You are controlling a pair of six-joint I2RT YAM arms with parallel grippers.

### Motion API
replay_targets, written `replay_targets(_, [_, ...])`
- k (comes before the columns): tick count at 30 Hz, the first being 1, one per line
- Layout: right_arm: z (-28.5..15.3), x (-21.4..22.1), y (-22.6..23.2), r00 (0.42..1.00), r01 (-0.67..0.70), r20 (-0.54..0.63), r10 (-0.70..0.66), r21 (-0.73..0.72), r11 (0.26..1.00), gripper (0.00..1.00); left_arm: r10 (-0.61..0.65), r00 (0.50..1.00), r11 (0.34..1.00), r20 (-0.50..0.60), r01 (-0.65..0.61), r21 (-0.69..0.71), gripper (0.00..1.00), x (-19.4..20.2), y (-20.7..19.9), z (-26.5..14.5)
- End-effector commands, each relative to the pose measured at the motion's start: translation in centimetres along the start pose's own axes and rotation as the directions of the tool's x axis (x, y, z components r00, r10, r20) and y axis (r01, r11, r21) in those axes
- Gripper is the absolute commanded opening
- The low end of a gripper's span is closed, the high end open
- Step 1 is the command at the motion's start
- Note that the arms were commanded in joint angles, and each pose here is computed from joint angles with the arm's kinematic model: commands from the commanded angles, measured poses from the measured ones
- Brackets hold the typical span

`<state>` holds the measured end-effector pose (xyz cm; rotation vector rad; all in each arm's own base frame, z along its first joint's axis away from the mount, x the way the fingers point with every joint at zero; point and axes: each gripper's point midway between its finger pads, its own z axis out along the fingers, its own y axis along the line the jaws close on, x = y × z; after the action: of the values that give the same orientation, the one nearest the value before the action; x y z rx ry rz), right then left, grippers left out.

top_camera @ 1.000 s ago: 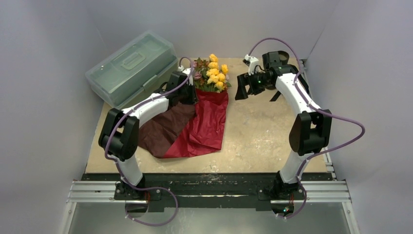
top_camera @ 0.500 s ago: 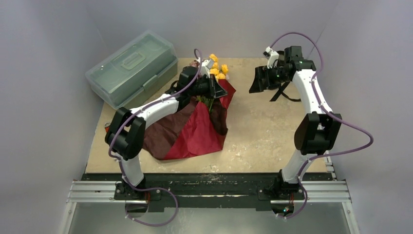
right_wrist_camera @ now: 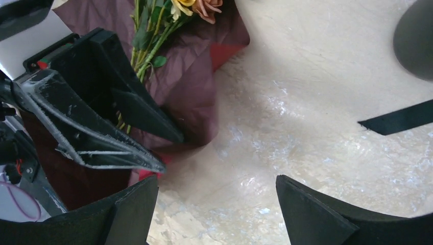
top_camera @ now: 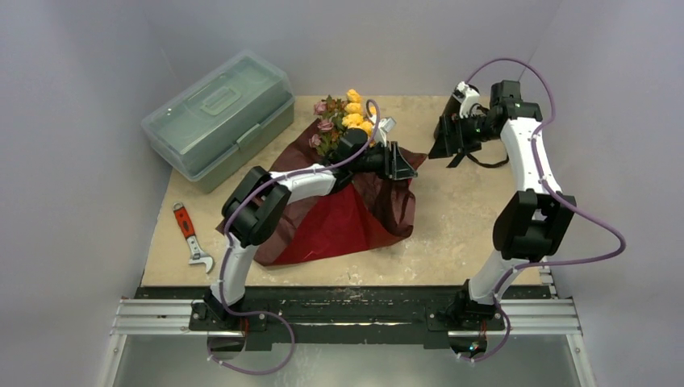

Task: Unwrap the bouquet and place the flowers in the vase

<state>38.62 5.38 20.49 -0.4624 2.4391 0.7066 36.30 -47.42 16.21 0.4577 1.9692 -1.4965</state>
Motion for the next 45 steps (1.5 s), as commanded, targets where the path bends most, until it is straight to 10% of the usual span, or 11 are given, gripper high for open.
replay_targets(1, [-1.4,0.6,0.2,0.999,0.036,0.001,-0.036,0.023,0.999,0.9,0.081,0.993,0.984,0.086,-0.093,0.153,0.46,-4.0,-4.7,1.0])
replay_targets(11, [-1.2,0.4,0.3,0.999,0.028,0.029,-0.029,0.022,0.999,0.92,0.244,0.962,0.918,0.118,-0.269,0.29,0.77,-7.6,-11.4,-4.2])
replay_targets(17, [0.0,1.4,-0.5,1.0,-0.023,-0.011,0.024,0.025,0.999,0.92,0.35,0.925,0.931,0.146,-0.361,0.054,0.76,-13.0,-5.2,-11.5])
replay_targets(22, [0.8,1.0,-2.7,1.0,-0.004,0.001,0.004,0.102,0.995,0.88,0.581,0.814,0.798,-0.032,-0.576,-0.179,0.66,-11.8,0.9,-14.5])
replay_targets(26, [0.7,-3.1,-0.7,0.99,0.082,0.108,-0.088,0.059,0.995,0.75,0.584,0.804,0.766,-0.114,-0.592,-0.249,0.55,-9.6,4.7,-16.8])
replay_targets(34, [10.5,2.3,4.0,0.981,0.093,-0.153,-0.115,-0.147,0.985,0.5,0.47,0.87,0.775,-0.148,-0.487,-0.403,0.46,-7.2,10.3,-20.8])
replay_targets(45, [15.9,10.2,3.0,0.895,0.114,-0.408,-0.182,-0.185,0.976,0.49,0.229,0.939,0.787,-0.255,-0.333,-0.519,0.42,-1.0,15.6,-23.0])
